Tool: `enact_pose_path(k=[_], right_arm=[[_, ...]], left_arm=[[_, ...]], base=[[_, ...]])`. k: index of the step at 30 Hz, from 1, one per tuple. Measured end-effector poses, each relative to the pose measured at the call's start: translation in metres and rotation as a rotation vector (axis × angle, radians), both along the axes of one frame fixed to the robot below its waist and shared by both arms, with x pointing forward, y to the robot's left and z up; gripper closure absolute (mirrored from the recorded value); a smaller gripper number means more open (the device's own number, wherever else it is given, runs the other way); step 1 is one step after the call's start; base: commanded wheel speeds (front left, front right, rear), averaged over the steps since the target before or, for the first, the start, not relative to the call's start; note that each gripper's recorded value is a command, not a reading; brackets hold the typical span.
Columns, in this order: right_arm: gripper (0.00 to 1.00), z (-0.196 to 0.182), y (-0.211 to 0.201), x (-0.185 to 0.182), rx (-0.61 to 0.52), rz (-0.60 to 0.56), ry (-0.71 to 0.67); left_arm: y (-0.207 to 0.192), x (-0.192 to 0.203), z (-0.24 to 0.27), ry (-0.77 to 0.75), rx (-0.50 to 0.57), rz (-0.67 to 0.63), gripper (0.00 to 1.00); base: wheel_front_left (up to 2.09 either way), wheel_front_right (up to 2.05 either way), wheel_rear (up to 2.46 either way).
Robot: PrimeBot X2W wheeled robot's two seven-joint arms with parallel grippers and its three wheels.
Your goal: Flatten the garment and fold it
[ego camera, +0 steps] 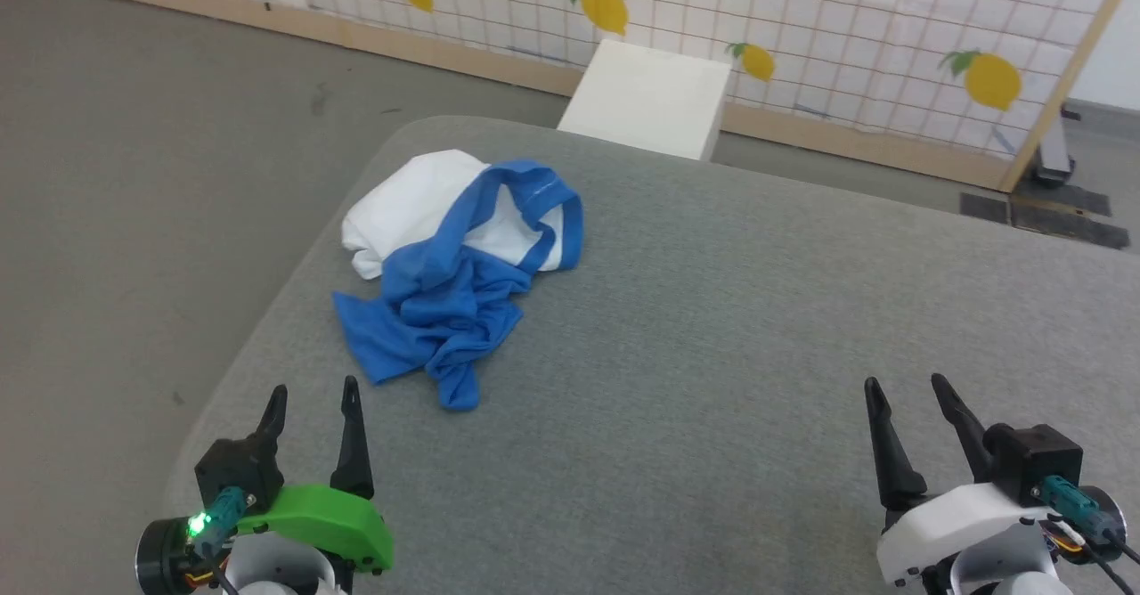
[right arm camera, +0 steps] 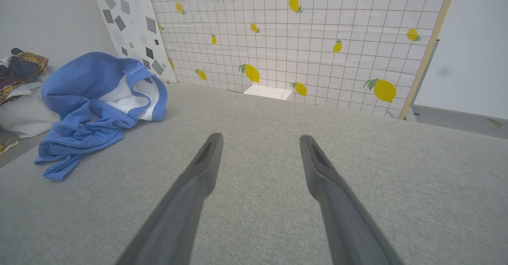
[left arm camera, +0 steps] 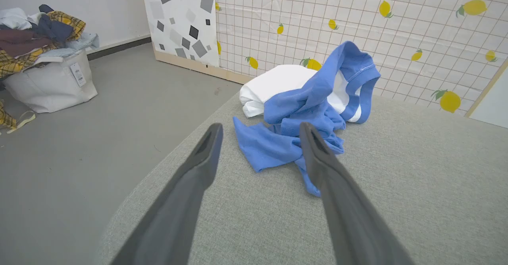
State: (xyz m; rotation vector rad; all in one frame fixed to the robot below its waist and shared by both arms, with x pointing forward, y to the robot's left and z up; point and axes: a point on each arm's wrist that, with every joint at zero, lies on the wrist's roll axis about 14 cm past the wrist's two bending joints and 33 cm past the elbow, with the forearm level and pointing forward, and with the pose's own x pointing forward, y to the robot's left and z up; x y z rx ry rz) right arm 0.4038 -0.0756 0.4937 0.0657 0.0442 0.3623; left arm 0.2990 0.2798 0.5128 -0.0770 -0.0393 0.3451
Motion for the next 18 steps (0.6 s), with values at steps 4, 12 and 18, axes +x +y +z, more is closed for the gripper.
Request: enact_pose_path(k=[4,12,18], right_arm=[[0.0,-0.003,0.009,0.001,0.005,0.022,0.006],[0.0,-0.009,0.026,0.003,0.015,0.068,0.021],[0.0,-0.013,0.037,0.005,0.019,0.097,0.028]], left_arm=[[0.009,-0.009,-0.002,-0.002,-0.008,0.033,0.0],[0.022,-0.026,-0.004,-0.009,-0.019,0.091,0.0],[0.031,-0.037,-0.007,-0.013,-0.028,0.129,0.0]], base=[[0.0,0.0,0.0],[0.0,0.0,0.0],[0.0,0.0,0.0]])
